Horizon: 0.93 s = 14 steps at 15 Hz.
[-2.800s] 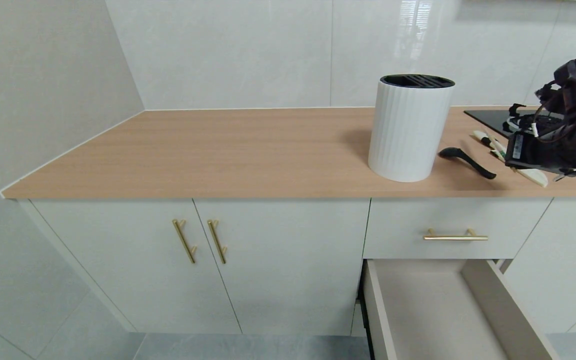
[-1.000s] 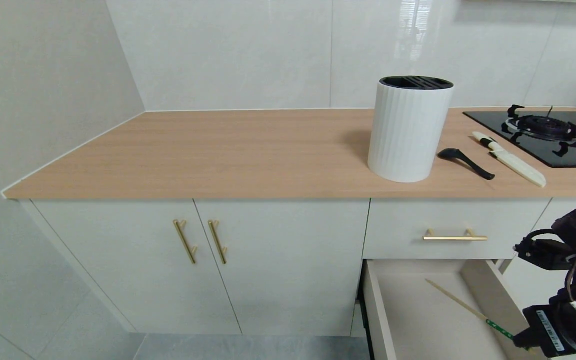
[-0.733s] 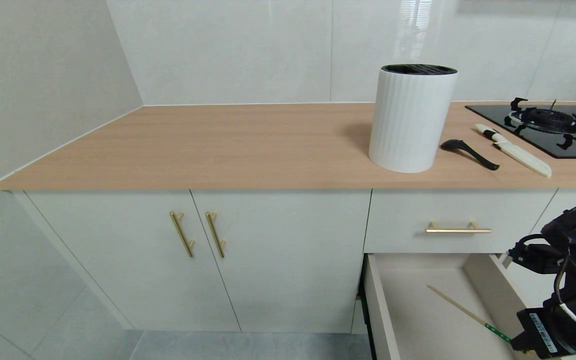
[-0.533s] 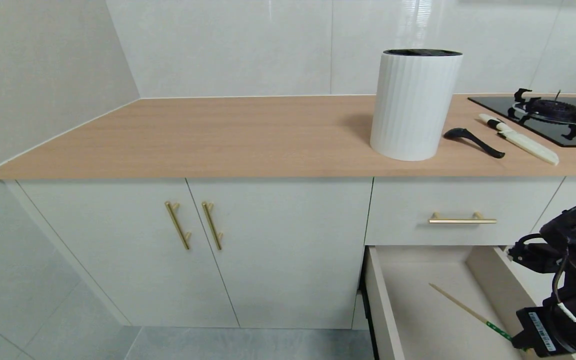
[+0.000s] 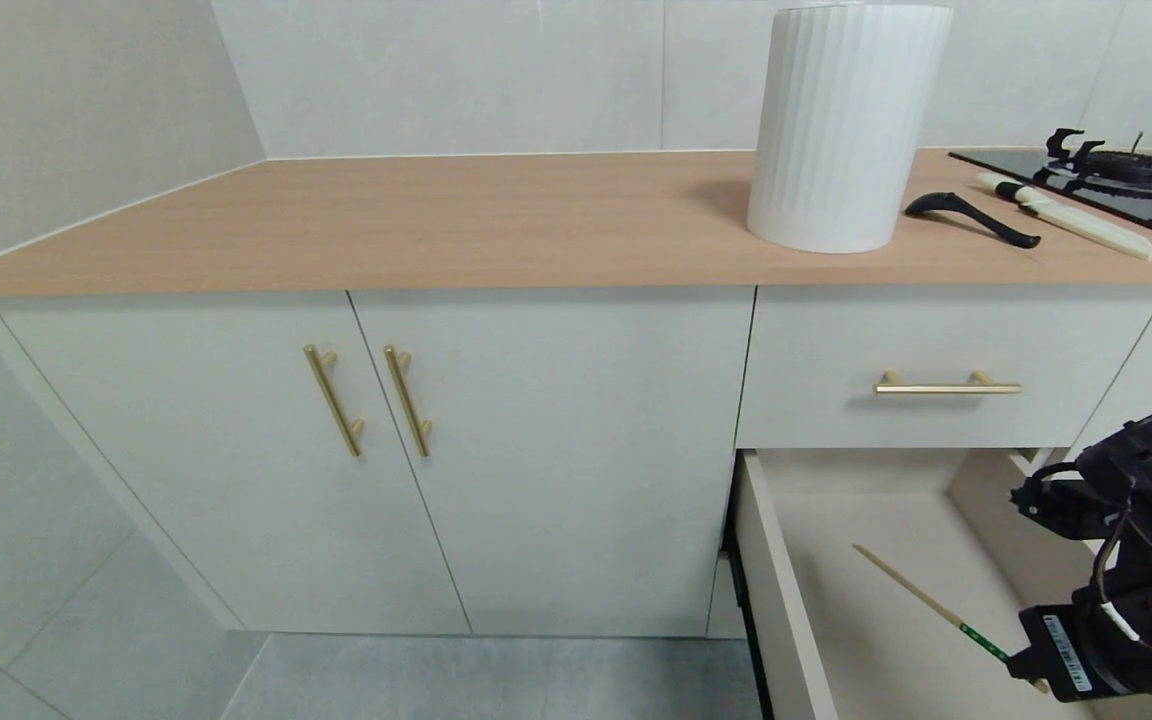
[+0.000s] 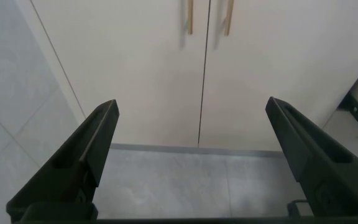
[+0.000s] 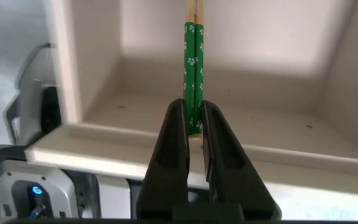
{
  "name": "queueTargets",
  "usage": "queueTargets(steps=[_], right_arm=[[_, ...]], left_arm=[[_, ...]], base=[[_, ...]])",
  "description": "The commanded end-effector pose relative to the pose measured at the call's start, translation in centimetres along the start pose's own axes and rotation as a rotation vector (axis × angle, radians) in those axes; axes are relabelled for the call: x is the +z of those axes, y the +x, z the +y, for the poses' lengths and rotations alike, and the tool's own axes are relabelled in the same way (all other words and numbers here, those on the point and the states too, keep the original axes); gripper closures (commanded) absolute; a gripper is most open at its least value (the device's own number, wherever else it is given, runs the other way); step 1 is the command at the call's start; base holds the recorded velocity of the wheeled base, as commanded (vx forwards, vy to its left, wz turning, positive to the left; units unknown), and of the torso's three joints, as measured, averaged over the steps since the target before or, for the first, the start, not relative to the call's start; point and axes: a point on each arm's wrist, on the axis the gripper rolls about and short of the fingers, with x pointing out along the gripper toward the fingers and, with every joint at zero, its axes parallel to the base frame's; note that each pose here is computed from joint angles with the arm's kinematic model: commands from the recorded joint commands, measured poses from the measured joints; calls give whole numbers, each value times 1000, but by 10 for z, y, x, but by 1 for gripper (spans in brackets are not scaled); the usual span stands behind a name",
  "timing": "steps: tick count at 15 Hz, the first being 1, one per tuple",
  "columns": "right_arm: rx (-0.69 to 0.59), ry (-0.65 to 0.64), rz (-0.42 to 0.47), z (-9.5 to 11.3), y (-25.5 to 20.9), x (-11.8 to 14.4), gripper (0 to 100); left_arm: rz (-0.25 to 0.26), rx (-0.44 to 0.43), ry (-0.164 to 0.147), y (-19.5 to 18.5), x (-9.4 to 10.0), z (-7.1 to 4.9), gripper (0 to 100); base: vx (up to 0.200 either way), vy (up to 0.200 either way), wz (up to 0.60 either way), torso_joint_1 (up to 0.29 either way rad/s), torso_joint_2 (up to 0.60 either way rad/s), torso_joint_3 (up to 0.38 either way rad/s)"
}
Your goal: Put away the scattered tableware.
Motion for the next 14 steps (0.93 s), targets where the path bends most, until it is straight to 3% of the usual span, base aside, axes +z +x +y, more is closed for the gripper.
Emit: queueTargets(steps=[1, 7, 11, 14], right_arm=[[0, 0, 0, 0, 0, -1, 100], [7, -1, -63, 3, 6, 10, 100], [-20, -24, -27, 15, 64, 30, 100], [-66, -26, -30, 15, 103, 26, 100]], left_arm=[[1, 0, 0, 0, 0, 0, 0], [1, 0, 0, 0, 0, 0, 0], [1, 0, 0, 0, 0, 0, 0], [1, 0, -2, 0, 0, 0, 0]], base=[[0, 0, 0, -56, 149, 85], [0, 0, 0, -6, 25, 15], [0, 0, 0, 0, 0, 0], [0, 0, 0, 0, 0, 0]])
